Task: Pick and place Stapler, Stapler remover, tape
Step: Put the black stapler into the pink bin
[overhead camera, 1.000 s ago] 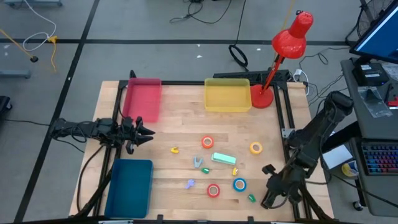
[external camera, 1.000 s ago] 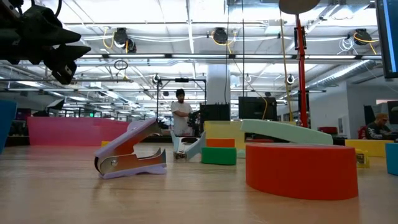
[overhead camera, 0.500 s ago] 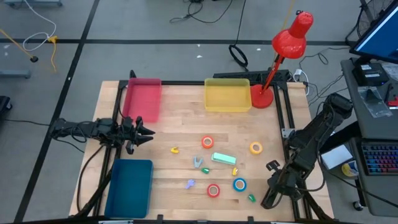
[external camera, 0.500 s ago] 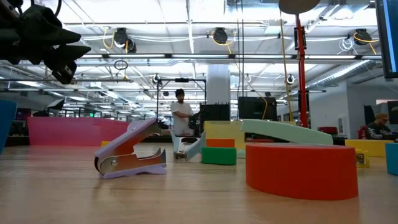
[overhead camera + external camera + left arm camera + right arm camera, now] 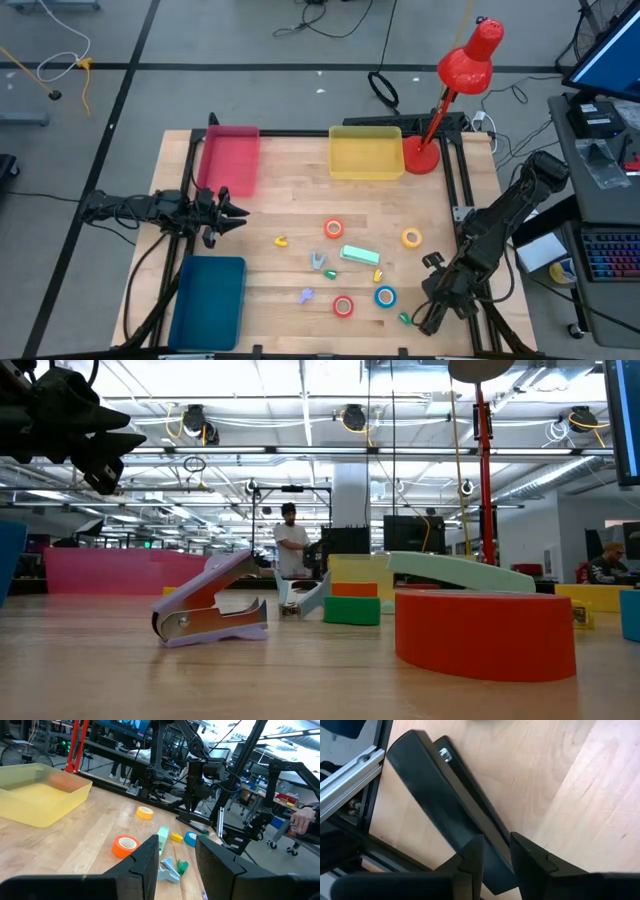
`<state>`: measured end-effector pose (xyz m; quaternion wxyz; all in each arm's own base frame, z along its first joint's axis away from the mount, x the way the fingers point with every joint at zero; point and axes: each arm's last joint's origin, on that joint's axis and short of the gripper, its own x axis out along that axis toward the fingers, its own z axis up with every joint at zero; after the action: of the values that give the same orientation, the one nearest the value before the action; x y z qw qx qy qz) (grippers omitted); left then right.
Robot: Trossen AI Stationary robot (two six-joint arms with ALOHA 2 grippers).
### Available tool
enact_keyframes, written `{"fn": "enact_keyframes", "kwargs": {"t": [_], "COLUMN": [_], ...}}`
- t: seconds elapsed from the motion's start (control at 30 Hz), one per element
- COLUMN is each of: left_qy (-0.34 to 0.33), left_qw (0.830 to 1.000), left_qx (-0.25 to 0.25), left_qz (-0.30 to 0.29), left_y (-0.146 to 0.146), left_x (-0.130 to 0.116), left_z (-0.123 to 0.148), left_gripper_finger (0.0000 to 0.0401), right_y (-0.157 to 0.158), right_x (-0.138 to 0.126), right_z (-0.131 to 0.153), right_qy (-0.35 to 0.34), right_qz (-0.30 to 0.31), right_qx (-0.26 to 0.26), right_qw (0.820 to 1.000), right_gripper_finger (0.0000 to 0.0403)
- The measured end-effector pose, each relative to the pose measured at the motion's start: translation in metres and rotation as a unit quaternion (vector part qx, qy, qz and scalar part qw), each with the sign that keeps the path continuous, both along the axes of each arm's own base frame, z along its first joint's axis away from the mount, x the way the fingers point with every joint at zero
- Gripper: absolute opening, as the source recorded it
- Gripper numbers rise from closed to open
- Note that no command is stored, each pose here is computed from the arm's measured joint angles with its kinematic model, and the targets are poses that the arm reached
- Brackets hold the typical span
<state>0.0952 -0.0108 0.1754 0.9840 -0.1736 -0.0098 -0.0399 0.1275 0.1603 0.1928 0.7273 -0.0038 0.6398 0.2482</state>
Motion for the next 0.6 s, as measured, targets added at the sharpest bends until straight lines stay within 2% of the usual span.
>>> {"fn": "enact_keyframes", "kwargs": {"t": [0.33,0.6], "left_qy": [0.0,0.0], "left_qw": [1.0,1.0], "left_qx": [0.001,0.001], "left_qz": [0.0,0.0], "left_y": [0.0,0.0], "left_x": [0.0,0.0], "left_z": [0.0,0.0], "left_gripper_finger": [0.0129,0.0129], "right_y": [-0.0042,-0.004], "right_x": [0.0046,0.0045], "right_z": [-0.0001,0.0], "right_qy": [0.0,0.004], "right_qz": [-0.017,-0.023], "right_qx": [-0.003,0.0], "right_qw": [1.0,1.0], "right_gripper_finger": [0.0092,0.0174]}}
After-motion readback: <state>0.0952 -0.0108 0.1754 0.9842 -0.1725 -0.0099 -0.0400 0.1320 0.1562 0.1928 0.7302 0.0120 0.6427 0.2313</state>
